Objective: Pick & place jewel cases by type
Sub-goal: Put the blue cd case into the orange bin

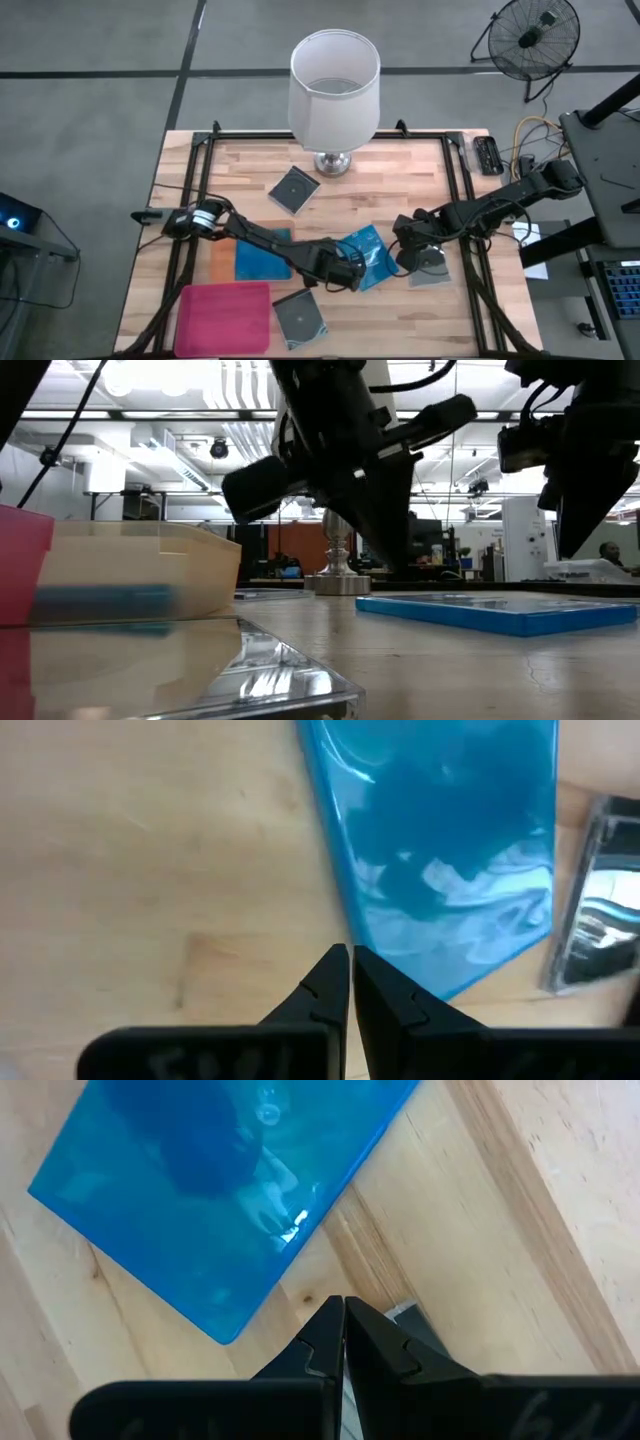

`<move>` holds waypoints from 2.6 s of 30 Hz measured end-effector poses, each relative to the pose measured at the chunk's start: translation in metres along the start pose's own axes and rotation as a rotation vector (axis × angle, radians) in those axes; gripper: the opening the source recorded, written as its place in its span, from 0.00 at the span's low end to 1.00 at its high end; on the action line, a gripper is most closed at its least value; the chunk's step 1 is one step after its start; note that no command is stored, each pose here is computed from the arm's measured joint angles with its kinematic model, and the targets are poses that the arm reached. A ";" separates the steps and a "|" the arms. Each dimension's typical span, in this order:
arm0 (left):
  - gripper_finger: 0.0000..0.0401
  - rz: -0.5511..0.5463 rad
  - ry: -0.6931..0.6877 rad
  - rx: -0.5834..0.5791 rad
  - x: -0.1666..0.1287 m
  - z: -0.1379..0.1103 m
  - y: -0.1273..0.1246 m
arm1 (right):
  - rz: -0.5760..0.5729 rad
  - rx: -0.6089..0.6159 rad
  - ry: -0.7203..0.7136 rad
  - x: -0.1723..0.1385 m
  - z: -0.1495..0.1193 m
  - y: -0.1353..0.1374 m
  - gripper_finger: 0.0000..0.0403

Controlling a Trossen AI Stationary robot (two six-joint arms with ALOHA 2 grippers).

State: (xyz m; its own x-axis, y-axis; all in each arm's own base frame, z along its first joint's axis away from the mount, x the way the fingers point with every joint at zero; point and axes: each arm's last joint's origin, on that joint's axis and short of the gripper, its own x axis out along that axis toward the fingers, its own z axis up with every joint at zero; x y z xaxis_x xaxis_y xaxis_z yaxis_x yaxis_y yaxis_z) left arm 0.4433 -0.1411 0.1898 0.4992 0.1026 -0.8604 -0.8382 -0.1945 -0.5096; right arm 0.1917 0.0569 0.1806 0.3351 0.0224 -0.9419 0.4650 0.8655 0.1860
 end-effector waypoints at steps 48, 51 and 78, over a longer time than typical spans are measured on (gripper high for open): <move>0.00 -0.052 -0.001 -0.049 0.036 0.004 0.012 | 0.141 0.073 -0.037 0.042 -0.009 -0.014 0.02; 0.00 -0.047 0.021 -0.013 0.034 0.003 0.012 | 0.151 0.073 -0.026 0.042 -0.010 -0.014 0.02; 0.41 -0.158 0.031 0.134 0.015 -0.012 0.006 | 0.182 0.085 -0.003 0.042 -0.010 -0.013 0.02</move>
State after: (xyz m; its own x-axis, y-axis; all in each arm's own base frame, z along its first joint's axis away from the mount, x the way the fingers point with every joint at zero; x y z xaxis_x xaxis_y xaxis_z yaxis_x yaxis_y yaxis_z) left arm 0.4478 -0.1522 0.1742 0.6318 0.0906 -0.7698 -0.7695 -0.0465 -0.6370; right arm 0.1917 0.0517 0.1361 0.4220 0.1733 -0.8899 0.4637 0.8022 0.3761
